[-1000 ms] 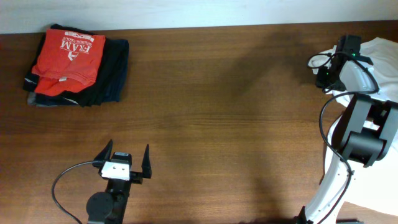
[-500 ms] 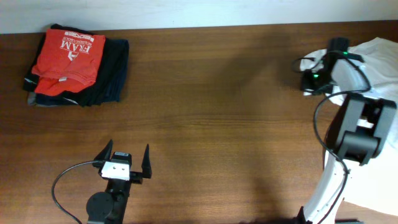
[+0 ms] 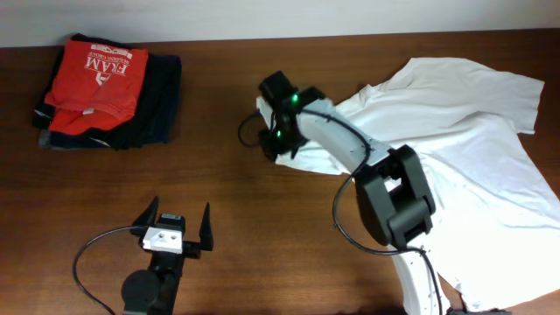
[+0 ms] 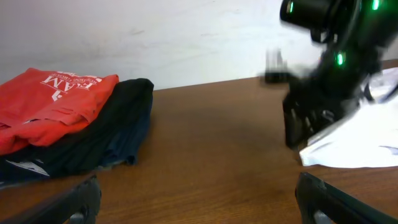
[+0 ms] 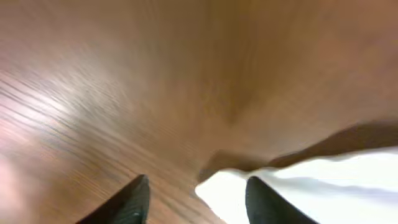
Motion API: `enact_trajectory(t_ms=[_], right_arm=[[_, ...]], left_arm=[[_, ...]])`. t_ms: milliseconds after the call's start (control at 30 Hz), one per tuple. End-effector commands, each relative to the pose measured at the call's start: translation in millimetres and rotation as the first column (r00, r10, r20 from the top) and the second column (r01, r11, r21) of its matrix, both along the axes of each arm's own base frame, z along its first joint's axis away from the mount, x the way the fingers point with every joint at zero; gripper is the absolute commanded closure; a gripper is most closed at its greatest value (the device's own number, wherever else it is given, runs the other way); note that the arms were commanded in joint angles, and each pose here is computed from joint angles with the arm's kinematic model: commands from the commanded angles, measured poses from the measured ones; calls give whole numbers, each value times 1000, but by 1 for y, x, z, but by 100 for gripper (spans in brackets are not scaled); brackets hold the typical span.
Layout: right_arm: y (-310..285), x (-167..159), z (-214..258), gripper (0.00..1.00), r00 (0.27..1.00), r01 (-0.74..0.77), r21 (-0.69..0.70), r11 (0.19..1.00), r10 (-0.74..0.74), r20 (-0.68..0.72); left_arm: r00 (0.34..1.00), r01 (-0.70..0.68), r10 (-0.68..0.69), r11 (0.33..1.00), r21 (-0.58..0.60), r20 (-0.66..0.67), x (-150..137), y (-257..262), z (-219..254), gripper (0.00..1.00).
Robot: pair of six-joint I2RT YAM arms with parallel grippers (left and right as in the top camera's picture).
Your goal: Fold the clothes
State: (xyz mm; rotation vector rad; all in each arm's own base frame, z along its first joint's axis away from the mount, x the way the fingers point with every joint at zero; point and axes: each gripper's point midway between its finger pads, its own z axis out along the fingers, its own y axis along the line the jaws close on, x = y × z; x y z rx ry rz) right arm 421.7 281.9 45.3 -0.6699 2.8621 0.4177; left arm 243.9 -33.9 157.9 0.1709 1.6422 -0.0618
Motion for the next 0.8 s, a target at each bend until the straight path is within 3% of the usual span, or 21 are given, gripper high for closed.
enact_trajectory(t_ms=[0, 33, 100, 133, 267, 367, 433, 467, 567, 667, 700, 733, 767], right_arm=[[-2, 24, 58, 40, 999, 30, 116, 993, -34, 35], [-12, 26, 66, 48, 998, 50, 107, 993, -53, 21], [-42, 27, 63, 83, 994, 109, 77, 991, -107, -31], [-67, 32, 62, 94, 984, 171, 65, 983, -167, -58], [-191, 43, 57, 90, 891, 428, 2, 904, -421, -170], [-297, 38, 56, 89, 762, 620, -25, 784, -610, -217], [-369, 29, 56, 86, 655, 736, -28, 676, -722, -221], [-398, 22, 56, 84, 607, 779, -28, 627, -763, -221], [-469, -3, 56, 74, 474, 871, -27, 491, -852, -221], [-516, -27, 56, 59, 371, 922, -27, 386, -902, -222], [-523, -31, 56, 43, 355, 929, -27, 370, -908, -222], [-527, -34, 56, 2, 345, 933, -27, 360, -912, -221], [-530, -36, 56, 2, 340, 935, -27, 354, -914, -221]], left_arm=[[1000, 6, -6, 1000, 15, 0, 0, 0, -2, 1], [1000, 6, -6, 1000, 15, 0, 0, 0, -2, 1], [1000, 6, -6, 1000, 15, 0, 0, 0, -2, 1], [1000, 6, -6, 1000, 15, 0, 0, 0, -2, 1], [1000, 6, -6, 1000, 15, 1, 0, 0, -2, 1], [994, 24, -24, 1000, 3, 109, 0, -4, 25, 1], [947, 257, -256, 966, 21, 194, -13, -42, 47, 1], [939, 295, -293, 955, 15, 178, -16, -49, 48, 1], [952, 297, -295, 955, -14, 86, -16, -49, 74, 1], [950, 308, -308, 951, 4, -46, 19, -55, 138, 1], [939, 327, -326, 945, -10, -111, 34, -60, 153, 1], [914, 352, -352, 935, -39, -201, 52, -67, 161, 1], [857, 382, -390, 920, -93, -337, 78, -78, 161, 1]])
